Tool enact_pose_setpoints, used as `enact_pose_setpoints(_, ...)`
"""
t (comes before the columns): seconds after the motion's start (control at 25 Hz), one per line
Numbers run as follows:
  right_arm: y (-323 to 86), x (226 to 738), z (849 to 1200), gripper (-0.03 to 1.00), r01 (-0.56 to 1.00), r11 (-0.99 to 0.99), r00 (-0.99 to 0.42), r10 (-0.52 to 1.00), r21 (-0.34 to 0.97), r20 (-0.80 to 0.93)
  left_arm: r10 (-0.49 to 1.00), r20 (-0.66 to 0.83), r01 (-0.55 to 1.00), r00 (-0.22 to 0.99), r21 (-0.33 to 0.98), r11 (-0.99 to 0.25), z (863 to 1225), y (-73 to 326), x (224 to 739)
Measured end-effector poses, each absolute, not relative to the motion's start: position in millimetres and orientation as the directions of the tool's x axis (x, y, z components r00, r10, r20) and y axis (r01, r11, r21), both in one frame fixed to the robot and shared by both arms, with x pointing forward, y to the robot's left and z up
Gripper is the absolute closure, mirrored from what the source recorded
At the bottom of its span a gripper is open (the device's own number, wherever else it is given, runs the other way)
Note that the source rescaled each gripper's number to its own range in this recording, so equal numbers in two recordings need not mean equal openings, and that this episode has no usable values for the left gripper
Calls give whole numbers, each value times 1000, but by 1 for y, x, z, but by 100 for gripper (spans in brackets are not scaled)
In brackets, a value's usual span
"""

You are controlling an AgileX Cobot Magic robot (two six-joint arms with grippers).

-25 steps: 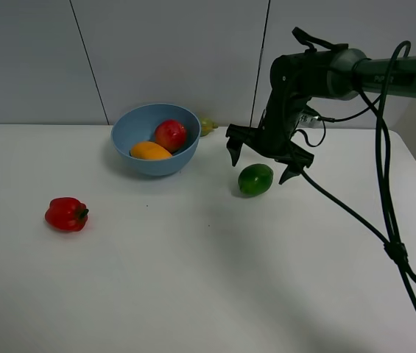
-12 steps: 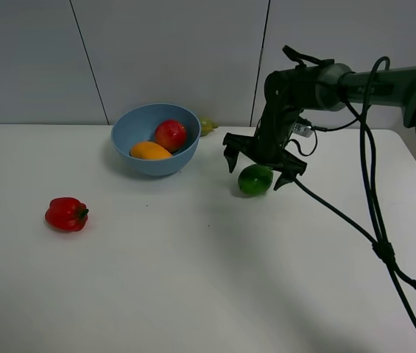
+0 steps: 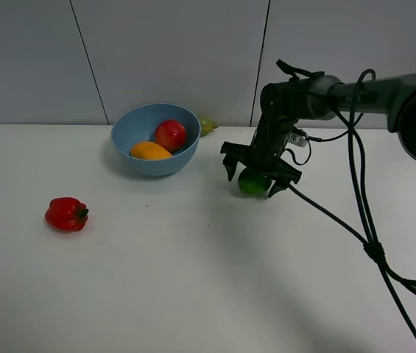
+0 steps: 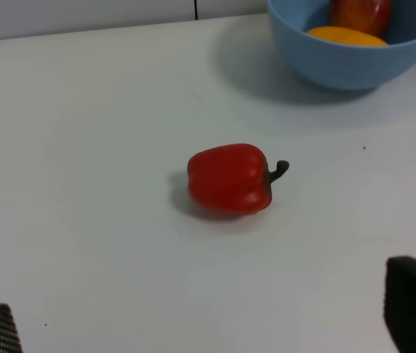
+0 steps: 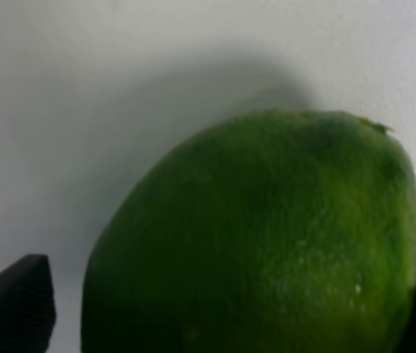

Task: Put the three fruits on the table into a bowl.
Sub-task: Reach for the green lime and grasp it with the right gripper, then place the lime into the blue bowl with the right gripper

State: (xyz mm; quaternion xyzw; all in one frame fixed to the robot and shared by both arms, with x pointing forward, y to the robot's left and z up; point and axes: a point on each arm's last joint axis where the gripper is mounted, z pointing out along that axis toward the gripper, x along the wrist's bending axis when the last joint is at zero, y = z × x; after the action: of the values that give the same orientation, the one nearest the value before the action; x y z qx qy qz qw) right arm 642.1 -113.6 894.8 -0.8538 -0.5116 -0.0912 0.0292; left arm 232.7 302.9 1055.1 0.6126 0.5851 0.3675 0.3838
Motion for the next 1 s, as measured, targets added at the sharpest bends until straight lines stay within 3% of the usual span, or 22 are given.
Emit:
enact_pose_setpoints(0.08,-114,642,895,79,879,-475,460,868,45,187,999,1,435,45,900,-21,1055,303,233)
enact_pose_setpoints(0.12,-113,642,895,81,879,-475,459,868,46,189,999,1,435,45,900,-21,1055,303,233)
enact_pose_setpoints(0.32,-114,642,896,81,908,-415,398,898,61,187,999,1,435,45,900,-21,1055,303,233)
enact_pose_setpoints(0.56,-112,640,929,81,974,-156,122,973,167,197,999,1,435,45,900,-21,1055,303,233)
enact_pose_setpoints(0.8,-91,619,1020,81,832,265,-373,918,487,137,999,1,435,45,900,-21,1055,303,233)
enact_pose_setpoints(1.0,-68,617,1056,81,623,296,-516,851,724,96,999,1,435,45,900,-21,1055,303,233)
